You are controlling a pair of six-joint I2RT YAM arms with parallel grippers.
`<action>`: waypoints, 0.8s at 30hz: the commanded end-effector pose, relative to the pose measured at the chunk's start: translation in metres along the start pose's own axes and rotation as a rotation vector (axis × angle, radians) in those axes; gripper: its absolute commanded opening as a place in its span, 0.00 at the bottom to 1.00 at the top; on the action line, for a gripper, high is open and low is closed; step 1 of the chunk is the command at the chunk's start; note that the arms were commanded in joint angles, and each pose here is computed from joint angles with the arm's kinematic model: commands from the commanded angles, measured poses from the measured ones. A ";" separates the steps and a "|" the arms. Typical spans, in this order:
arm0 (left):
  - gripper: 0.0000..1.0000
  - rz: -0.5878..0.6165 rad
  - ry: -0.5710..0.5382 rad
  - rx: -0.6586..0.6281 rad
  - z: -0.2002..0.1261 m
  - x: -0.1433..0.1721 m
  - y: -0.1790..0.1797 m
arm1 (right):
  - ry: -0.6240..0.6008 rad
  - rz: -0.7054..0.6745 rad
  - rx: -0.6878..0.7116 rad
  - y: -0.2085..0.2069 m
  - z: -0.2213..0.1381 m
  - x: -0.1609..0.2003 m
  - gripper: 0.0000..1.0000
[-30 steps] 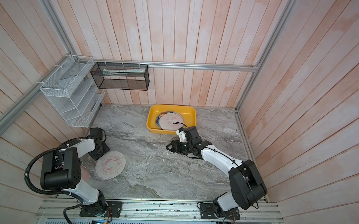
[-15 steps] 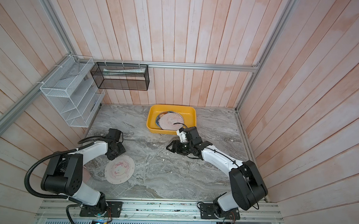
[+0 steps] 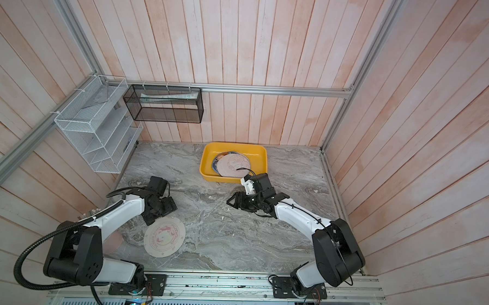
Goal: Put the coasters into the storage box
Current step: Move the coaster to the center of the board.
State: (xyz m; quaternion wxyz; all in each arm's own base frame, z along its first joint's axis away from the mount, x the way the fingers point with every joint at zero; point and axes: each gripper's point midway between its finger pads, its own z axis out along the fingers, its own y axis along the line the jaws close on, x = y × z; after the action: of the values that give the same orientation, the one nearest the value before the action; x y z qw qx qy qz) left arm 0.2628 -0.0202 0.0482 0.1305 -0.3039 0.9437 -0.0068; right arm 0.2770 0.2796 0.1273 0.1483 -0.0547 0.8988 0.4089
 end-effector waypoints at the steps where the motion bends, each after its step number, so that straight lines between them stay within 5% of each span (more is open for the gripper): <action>1: 1.00 -0.018 0.019 -0.085 -0.001 0.012 0.035 | -0.013 -0.009 -0.004 0.001 -0.006 0.000 0.63; 13: 1.00 -0.312 0.081 -0.066 0.023 0.031 0.071 | -0.023 -0.018 0.006 0.001 -0.010 -0.003 0.66; 24: 1.00 -0.350 0.118 0.074 0.034 0.049 0.055 | -0.028 -0.016 0.009 0.001 -0.011 -0.007 0.66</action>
State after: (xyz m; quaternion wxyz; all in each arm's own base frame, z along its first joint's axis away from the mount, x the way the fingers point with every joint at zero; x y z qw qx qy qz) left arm 0.2062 0.0256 0.0185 0.1182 -0.4511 0.8845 -0.0149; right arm 0.2802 0.2754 0.1327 0.1578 -0.0525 0.8967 0.4103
